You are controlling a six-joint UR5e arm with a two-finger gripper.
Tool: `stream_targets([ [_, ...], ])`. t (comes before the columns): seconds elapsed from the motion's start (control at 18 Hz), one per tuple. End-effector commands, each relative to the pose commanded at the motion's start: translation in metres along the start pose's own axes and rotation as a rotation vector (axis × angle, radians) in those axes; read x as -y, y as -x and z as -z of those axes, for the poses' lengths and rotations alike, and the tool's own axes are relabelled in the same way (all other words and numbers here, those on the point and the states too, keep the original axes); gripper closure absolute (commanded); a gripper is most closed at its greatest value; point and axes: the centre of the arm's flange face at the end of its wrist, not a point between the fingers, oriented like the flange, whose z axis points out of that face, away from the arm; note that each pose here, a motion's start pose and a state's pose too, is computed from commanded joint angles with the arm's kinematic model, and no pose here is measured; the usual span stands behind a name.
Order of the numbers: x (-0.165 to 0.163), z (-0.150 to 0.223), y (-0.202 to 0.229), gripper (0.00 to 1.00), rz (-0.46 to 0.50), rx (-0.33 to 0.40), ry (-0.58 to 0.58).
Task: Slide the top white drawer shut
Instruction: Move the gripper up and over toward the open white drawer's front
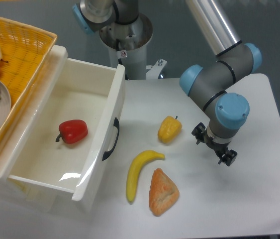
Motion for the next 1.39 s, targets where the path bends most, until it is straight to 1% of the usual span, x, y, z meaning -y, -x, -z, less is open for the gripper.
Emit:
stream_targets([
  [0.06,0.0,0.001,0.0,0.0,-0.005,0.001,-0.002],
  [0.22,0.005,0.003,-0.003,0.0,-0.005,-0.004,-0.058],
  [0.33,0.006,0.003,-0.007,0.0,0.011,-0.01,-0.084],
  [0.44,-0.014,0.002,-0.011,0.0,0.051,-0.022,-0.117],
  [0.56,-0.015,0.009,-0.018,0.0,0.088,-0.027,-0.16],
  [0.61,-0.014,0.01,-0.021,0.0,0.12,-0.03,-0.158],
  [0.67,-0.008,0.011,-0.024,0.0,0.147,-0.035,-0.154],
  [0.83,0.024,0.02,-0.036,0.0,0.189,-0.033,-0.154],
  [0.94,0.038,0.041,-0.047,0.0,0.256,-0.016,-0.163],
  [1.06,0.066,0.054,-0.059,0.0,0.309,-0.004,-0.166],
  [1.11,0.074,0.059,-0.063,0.04,0.351,-0.001,-0.169],
  [1.22,0.094,0.067,-0.073,0.16,0.387,0.001,-0.177],
  [1.28,0.097,0.07,-0.076,0.25,0.397,-0.001,-0.181],
  [1.39,0.108,0.07,-0.087,0.42,0.389,-0.032,-0.184],
])
